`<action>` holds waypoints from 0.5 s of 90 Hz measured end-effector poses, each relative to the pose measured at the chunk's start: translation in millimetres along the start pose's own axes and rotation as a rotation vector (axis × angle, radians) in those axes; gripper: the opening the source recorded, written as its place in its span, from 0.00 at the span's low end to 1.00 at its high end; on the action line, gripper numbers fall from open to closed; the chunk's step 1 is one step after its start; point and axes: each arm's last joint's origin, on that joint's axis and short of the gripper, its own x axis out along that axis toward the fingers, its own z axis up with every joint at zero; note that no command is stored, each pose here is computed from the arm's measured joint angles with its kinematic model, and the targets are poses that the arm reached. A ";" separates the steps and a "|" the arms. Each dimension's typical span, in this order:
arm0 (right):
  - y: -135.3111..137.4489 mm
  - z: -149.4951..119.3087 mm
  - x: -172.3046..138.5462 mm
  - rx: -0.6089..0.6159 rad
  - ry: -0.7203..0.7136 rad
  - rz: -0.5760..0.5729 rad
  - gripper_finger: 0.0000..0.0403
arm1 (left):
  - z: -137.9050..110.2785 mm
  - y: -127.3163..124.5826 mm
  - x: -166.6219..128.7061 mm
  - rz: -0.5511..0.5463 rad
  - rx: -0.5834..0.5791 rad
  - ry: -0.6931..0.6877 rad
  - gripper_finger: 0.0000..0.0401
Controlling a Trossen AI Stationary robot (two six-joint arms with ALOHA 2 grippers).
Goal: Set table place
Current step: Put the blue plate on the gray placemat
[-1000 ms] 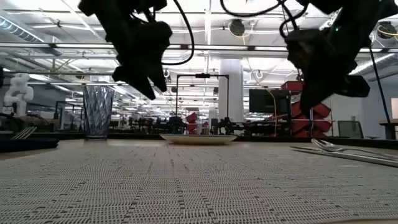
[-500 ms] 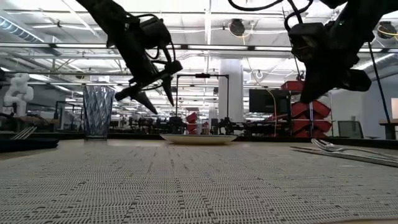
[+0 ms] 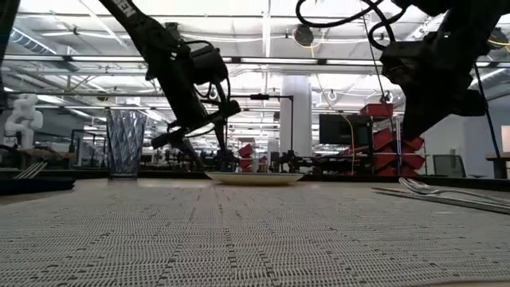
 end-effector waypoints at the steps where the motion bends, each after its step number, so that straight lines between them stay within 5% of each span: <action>1: 0.1 -0.4 -0.1 -0.001 0.001 0.000 0.00 | -0.1 0.1 0.7 0.001 0.000 0.001 0.56; 45: -4.1 -8.4 -2.1 -0.025 0.027 -0.054 0.00 | -1.3 6.8 22.5 0.050 -0.013 0.022 0.56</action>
